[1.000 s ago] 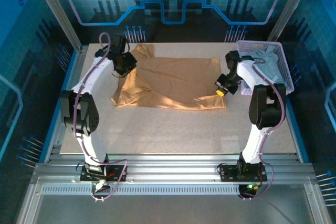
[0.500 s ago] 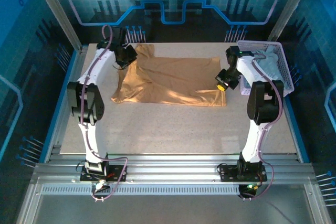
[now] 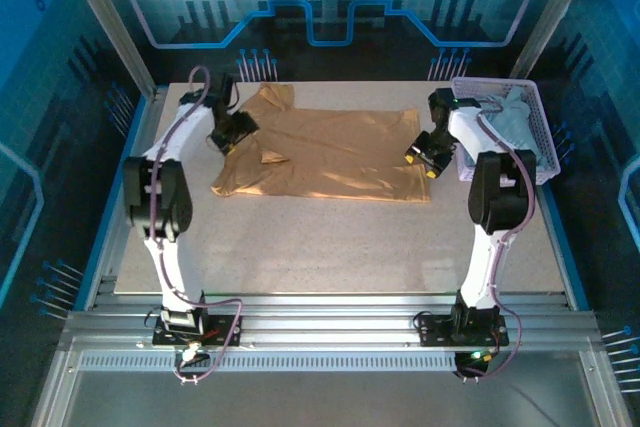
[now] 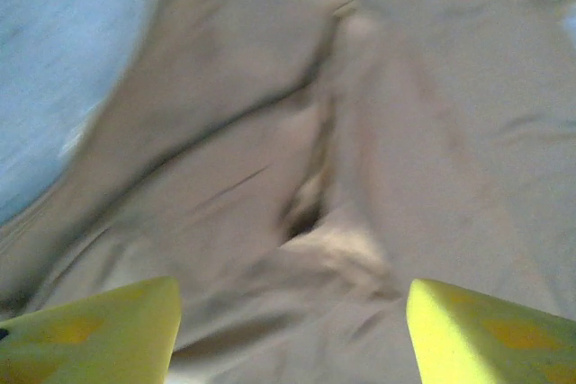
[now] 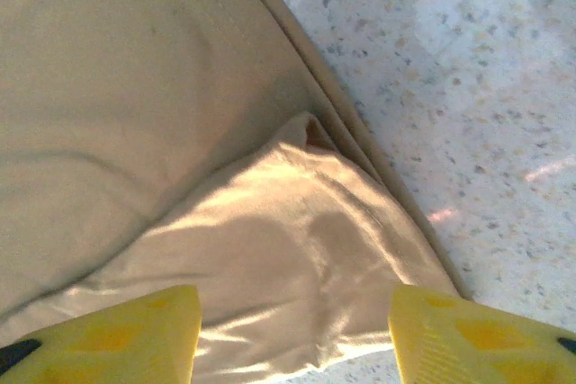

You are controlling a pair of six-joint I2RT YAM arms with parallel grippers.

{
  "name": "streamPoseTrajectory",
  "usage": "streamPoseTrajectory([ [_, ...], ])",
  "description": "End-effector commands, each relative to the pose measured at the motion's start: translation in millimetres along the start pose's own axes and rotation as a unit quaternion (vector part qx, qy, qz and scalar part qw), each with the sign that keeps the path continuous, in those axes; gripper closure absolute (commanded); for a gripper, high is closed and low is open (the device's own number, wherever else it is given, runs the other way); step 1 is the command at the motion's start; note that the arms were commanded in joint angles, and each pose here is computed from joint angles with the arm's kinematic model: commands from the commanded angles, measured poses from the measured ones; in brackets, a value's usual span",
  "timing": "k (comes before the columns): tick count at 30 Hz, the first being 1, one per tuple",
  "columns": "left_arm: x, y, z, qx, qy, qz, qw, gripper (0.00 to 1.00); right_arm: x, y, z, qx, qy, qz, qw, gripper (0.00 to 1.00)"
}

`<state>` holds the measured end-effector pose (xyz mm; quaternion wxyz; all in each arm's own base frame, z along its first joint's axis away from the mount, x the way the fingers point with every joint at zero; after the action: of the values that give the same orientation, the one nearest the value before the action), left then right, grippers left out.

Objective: Fold and stack the t-shirts

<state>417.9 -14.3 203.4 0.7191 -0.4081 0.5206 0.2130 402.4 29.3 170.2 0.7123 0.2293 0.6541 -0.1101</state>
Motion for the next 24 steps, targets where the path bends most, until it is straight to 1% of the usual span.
streamPoseTrajectory([
  [1,-22,63,-3,-0.106,0.010,0.024,0.994,0.33,-24,-14,-17,-0.022,-0.024,0.000,0.999,0.40],
  [4,-10,104,-9,-0.180,0.041,0.020,0.983,0.35,-15,-26,-40,-0.026,-0.009,0.012,1.000,0.40],
  [7,2,123,-7,-0.255,0.059,-0.009,0.965,0.36,-6,-33,-55,-0.030,-0.003,0.037,0.999,0.40],
  [11,16,122,-2,-0.309,0.070,-0.025,0.948,0.38,9,-42,-61,-0.021,0.011,0.040,0.999,0.41],
  [15,29,123,-4,-0.349,0.077,-0.030,0.934,0.44,21,-51,-60,-0.005,0.020,0.041,0.999,0.43],
  [18,38,122,-5,-0.361,0.082,-0.030,0.929,0.51,25,-50,-58,-0.003,0.026,0.040,0.999,0.44],
  [21,43,117,-3,-0.364,0.081,-0.026,0.928,0.63,30,-52,-58,0.009,0.035,0.031,0.999,0.47],
  [24,46,117,0,-0.362,0.074,-0.014,0.929,0.82,40,-51,-55,0.019,0.043,0.029,0.998,0.53],
])
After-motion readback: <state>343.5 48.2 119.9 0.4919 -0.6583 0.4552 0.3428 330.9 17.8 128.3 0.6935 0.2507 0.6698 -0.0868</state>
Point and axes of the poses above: each hand's point on the last joint's axis, 136 mm out from that joint toward the fingers, its own x axis out along the fingers, its own y axis along the line the jaws close on, z = x × y, the point moved 10 cm from there along -x, back along the fingers, and after that the axes turned 11 degrees about -x, right-handed, at the moved point
